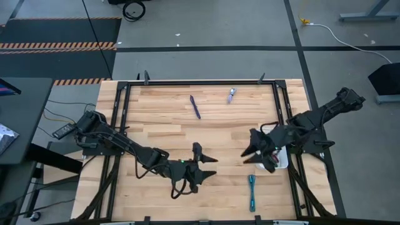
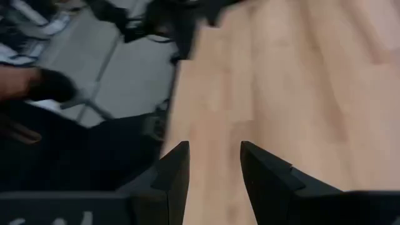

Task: Pick and place USB-C Cables
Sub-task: Put the blue charger cable into the white bin

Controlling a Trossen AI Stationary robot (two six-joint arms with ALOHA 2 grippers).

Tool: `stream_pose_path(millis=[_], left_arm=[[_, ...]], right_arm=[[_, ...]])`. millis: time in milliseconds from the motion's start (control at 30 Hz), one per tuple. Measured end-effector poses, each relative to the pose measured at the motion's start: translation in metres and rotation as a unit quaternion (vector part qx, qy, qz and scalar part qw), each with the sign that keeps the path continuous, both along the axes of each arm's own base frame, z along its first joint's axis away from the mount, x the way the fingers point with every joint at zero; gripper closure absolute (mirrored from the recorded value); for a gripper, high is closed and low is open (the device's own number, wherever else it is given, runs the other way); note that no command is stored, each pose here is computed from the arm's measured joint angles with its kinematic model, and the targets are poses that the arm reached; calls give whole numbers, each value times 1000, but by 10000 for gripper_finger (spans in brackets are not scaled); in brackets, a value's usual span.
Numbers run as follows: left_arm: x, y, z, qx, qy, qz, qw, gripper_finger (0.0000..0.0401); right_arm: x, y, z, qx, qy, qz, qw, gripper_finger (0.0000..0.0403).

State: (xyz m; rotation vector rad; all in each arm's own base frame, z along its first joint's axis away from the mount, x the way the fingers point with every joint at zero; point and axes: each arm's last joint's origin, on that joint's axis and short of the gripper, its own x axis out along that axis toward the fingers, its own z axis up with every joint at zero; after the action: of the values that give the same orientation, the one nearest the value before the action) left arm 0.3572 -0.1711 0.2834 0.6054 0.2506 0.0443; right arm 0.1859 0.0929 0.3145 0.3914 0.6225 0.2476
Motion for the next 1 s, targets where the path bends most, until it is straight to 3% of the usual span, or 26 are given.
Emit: stream_pose_path(millis=[133,267,367,533,700,867,1000], left_arm=[[-2,2,-3,31,5,64,997,170],[-5,9,-2,66,-5,188,980,170],[-7,14,-5,50,-14,253,966,170],[-6,23,-18,0,28,234,972,170],[6,64,-31,-39,115,201,972,191],[19,114,-36,-113,174,144,968,230],[23,148,-37,-137,180,154,962,253]], right_arm=[[-2,11,-6,37,42,-6,998,254],[-2,23,-14,19,62,20,998,254],[4,30,-18,5,53,35,998,254],[20,40,-21,3,12,46,999,254],[34,51,-27,12,-10,53,998,255],[28,69,-59,22,133,50,990,260],[18,88,-86,-2,229,68,971,263]])
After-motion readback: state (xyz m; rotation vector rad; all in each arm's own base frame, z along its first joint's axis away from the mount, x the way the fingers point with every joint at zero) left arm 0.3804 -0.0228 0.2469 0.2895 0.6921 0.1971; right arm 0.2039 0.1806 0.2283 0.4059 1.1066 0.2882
